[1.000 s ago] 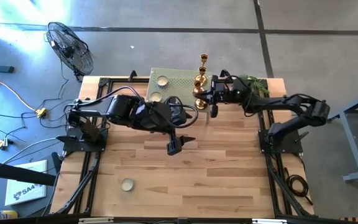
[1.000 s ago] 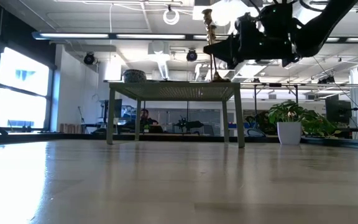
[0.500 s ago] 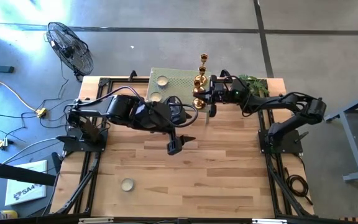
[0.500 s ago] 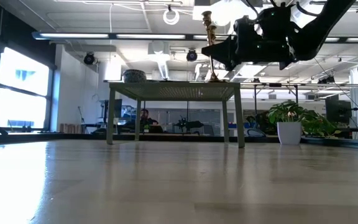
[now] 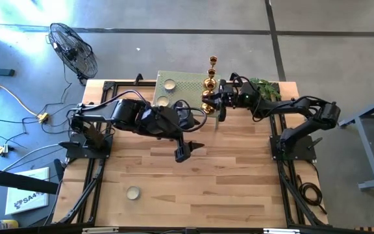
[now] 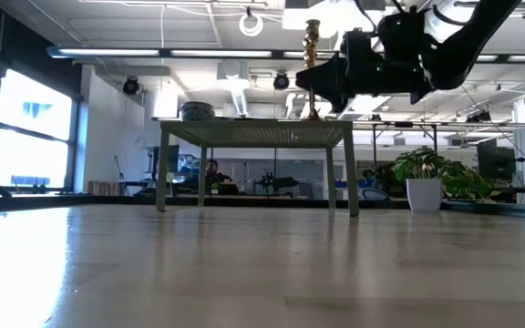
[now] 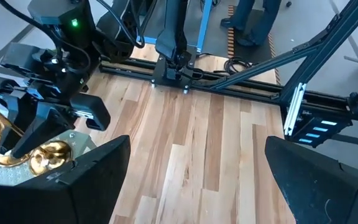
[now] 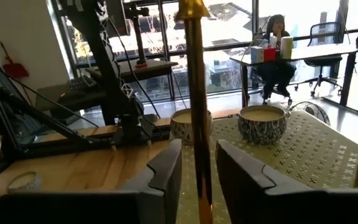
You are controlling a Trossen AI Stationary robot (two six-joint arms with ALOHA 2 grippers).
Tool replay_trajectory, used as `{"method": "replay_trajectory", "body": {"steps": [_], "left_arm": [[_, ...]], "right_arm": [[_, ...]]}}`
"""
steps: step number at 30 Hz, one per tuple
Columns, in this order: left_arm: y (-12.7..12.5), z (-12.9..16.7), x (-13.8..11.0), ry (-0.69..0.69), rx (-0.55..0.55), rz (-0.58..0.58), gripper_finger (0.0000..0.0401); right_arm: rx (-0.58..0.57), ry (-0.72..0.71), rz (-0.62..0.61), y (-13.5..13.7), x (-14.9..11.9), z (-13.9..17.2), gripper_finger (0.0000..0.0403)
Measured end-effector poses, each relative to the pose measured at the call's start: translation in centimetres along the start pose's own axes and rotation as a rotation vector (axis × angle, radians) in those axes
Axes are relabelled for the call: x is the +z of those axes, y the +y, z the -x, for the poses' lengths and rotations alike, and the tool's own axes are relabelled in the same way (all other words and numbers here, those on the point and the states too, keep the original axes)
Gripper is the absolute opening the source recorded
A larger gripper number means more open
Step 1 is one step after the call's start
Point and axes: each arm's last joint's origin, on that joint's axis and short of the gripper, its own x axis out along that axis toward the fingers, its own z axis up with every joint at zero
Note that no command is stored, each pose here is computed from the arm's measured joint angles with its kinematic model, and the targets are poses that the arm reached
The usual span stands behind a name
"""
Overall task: Stock candles and holders on shelf
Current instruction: Align the gold candle holder with the other gold candle holders on the shelf, then align the light blue scented candle with the other scented candles on the shelf
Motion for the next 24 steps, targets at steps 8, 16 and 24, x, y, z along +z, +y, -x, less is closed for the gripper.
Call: {"method": "replay_trajectory", "body": {"steps": [8,16,24], "left_arm": [[0.0,0.0,0.0,0.006,-0.017,0.003,0.0367],[0.0,0.0,0.0,0.005,-0.017,0.004,0.0367],[0.1,0.0,-0.3,0.036,-0.006,-0.006,0.0367]], "right_arm": [[-0.014,0.005,-0.093,-0.6,0.0,0.3,0.0161],[-0.026,-0.006,-0.135,-0.7,0.3,0.3,0.0237],[0.028,-0.024,-0.095,-0.6,1.3,-0.1,0.0265]]}}
